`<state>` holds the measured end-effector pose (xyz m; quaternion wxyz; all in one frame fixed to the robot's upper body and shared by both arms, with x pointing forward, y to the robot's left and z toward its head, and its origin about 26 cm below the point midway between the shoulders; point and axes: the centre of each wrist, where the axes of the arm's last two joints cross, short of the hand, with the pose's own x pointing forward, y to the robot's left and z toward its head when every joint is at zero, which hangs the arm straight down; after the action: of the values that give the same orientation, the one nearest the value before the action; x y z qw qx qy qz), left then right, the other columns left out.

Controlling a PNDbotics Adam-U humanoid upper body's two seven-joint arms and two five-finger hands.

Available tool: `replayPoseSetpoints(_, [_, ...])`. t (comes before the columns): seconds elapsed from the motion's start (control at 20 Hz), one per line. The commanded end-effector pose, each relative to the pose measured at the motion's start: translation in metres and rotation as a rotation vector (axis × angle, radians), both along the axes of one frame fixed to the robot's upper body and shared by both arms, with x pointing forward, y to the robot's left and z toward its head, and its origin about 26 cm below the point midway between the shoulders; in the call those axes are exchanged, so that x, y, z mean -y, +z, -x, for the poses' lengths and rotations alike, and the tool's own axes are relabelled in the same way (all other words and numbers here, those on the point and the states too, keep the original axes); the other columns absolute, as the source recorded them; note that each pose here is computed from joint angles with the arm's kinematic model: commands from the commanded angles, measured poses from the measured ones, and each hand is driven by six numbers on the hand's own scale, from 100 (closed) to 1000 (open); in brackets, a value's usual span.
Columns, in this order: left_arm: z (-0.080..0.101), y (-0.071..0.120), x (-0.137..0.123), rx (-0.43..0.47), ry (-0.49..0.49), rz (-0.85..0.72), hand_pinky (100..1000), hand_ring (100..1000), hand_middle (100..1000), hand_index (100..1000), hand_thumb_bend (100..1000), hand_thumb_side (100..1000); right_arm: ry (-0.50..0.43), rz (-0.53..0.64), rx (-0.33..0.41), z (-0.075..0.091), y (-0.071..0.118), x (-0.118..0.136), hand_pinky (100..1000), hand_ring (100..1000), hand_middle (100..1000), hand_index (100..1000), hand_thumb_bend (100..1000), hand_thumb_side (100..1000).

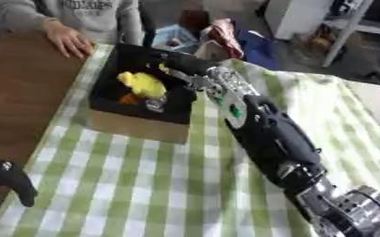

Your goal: Pick up objects on the table and place them in the box.

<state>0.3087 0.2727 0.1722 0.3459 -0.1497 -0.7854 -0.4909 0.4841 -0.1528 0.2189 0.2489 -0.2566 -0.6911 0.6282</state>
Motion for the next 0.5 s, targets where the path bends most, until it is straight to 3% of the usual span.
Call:
replayPoseSetpoints(0.05, [0.001, 0.005, -0.003, 0.016, 0.0, -0.009, 642, 552, 566, 704, 100, 759, -0.017, -0.01, 0.061, 0.001, 0.026, 0.011, 833, 855, 935, 972, 346, 694])
replayPoseSetpoints(0.3, [0.001, 0.004, -0.004, 0.015, 0.003, -0.008, 642, 553, 567, 704, 100, 757, -0.052, -0.059, 0.101, 0.004, 0.039, 0.02, 829, 854, 936, 972, 370, 674])
replayPoseSetpoints(0.5, [0.002, 0.004, -0.004, 0.014, 0.006, -0.007, 641, 552, 567, 704, 100, 759, -0.099, -0.149, 0.182, 0.007, 0.051, 0.027, 819, 845, 924, 966, 382, 576])
